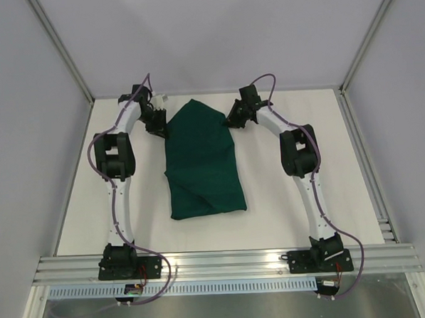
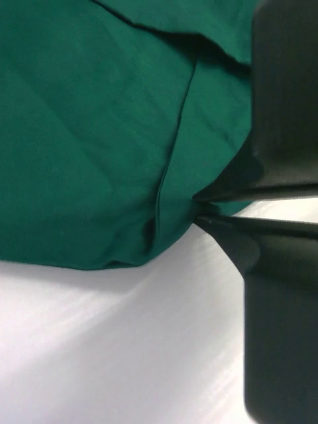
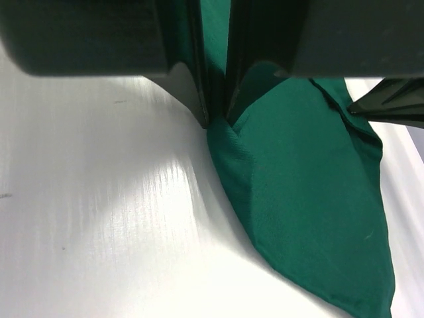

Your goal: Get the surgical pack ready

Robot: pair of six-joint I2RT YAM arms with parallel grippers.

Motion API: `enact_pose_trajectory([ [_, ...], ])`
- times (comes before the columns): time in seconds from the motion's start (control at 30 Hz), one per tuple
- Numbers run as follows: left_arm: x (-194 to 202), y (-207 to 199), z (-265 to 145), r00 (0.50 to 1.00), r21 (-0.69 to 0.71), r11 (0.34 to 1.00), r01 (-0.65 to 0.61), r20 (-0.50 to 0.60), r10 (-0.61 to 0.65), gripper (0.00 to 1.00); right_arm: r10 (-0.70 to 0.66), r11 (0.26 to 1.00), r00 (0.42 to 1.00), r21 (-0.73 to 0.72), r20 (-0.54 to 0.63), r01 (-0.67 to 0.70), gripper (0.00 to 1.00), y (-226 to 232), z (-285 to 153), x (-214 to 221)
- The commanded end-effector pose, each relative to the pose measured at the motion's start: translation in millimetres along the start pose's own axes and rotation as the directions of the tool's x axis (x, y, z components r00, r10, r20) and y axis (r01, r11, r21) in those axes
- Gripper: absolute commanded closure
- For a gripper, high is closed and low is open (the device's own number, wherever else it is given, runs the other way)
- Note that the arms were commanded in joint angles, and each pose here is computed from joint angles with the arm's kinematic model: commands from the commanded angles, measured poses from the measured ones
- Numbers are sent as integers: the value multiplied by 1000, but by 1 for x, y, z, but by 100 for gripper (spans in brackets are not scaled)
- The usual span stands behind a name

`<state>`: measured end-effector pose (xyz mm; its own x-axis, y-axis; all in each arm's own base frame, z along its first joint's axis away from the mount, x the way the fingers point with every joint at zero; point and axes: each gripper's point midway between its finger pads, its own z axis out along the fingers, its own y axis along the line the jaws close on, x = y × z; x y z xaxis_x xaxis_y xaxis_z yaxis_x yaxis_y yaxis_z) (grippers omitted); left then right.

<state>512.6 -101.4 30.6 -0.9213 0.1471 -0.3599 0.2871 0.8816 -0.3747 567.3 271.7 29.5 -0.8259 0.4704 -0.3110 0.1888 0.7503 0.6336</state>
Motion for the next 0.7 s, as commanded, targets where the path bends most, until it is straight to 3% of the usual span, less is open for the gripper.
enact_pose_trajectory([
  [0.0,-3,-13,2,1000,66,998,-10,4,10,83,-23,1000,999,-20,-37,22,85,5,-3,7],
  [0.1,-10,-19,-7,999,77,997,-25,34,22,100,-46,998,999,-40,-8,46,92,16,-17,-2],
  [0.3,-42,-44,-68,965,41,988,-146,226,134,100,-117,985,990,-116,78,126,99,56,-65,-24],
  [0.67,-7,-77,-112,958,129,969,-210,226,178,100,-172,964,980,-190,98,188,100,71,-130,-2],
])
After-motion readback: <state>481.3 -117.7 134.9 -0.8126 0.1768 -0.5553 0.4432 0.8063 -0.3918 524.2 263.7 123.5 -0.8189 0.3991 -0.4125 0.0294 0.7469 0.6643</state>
